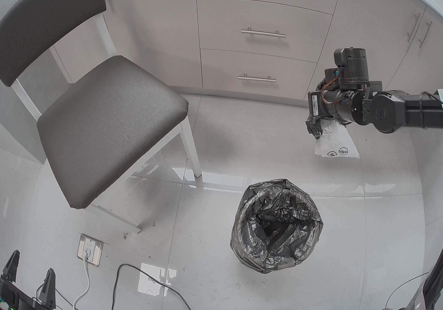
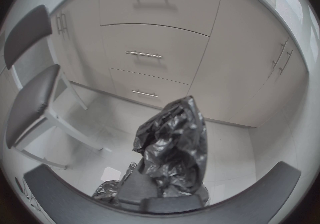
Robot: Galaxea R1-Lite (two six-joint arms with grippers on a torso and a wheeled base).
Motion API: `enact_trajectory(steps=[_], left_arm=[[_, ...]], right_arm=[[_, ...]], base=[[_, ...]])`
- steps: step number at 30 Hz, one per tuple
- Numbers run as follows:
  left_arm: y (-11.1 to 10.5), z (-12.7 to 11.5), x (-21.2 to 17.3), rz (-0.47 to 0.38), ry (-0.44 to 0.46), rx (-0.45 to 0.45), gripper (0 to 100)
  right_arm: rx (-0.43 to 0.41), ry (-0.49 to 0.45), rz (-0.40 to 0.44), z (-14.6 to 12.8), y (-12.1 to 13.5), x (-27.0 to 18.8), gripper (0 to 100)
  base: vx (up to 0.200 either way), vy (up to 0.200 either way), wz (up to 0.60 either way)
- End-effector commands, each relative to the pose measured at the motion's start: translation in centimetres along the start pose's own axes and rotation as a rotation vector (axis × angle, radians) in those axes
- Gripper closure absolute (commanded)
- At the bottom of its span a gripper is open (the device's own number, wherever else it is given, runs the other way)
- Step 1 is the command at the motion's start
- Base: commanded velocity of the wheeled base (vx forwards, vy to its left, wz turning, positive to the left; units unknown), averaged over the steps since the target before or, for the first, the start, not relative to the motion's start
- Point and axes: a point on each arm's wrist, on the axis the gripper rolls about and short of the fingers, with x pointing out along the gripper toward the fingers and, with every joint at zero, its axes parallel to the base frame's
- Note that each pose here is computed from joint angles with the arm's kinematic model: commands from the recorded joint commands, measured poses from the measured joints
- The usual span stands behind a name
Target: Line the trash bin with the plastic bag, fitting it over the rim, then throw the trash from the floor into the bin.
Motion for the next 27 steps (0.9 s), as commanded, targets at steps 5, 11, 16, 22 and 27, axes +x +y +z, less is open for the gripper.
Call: enact_trajectory(steps=[5, 11, 16, 22, 27], left_arm=[[0.0, -0.5, 0.0, 0.003, 0.001, -0.017, 0], [0.0, -0.5, 0.0, 0.003, 0.001, -0.017, 0], [0.0, -0.5, 0.0, 0.0, 0.001, -0.012, 0], [0.0, -0.5, 0.0, 0.002, -0.001, -0.013, 0], [0.0, -0.5, 0.0, 0.0, 0.001, -0.01, 0]], right_arm=[[0.025, -0.02, 0.073, 0.6, 1.9, -3.3, 100], [0.003, 0.073, 0.118, -2.6, 3.6, -3.7, 100], [-0.037, 0.15, 0.174, -5.2, 5.0, -4.1, 100], [-0.079, 0.205, 0.208, -7.4, 6.2, -4.6, 100], [-0.08, 0.204, 0.223, -8.5, 7.1, -4.6, 100]], base=[[0.0, 0.0, 0.0], [0.0, 0.0, 0.0], [0.0, 0.0, 0.0], [0.0, 0.0, 0.0], [0.0, 0.0, 0.0]])
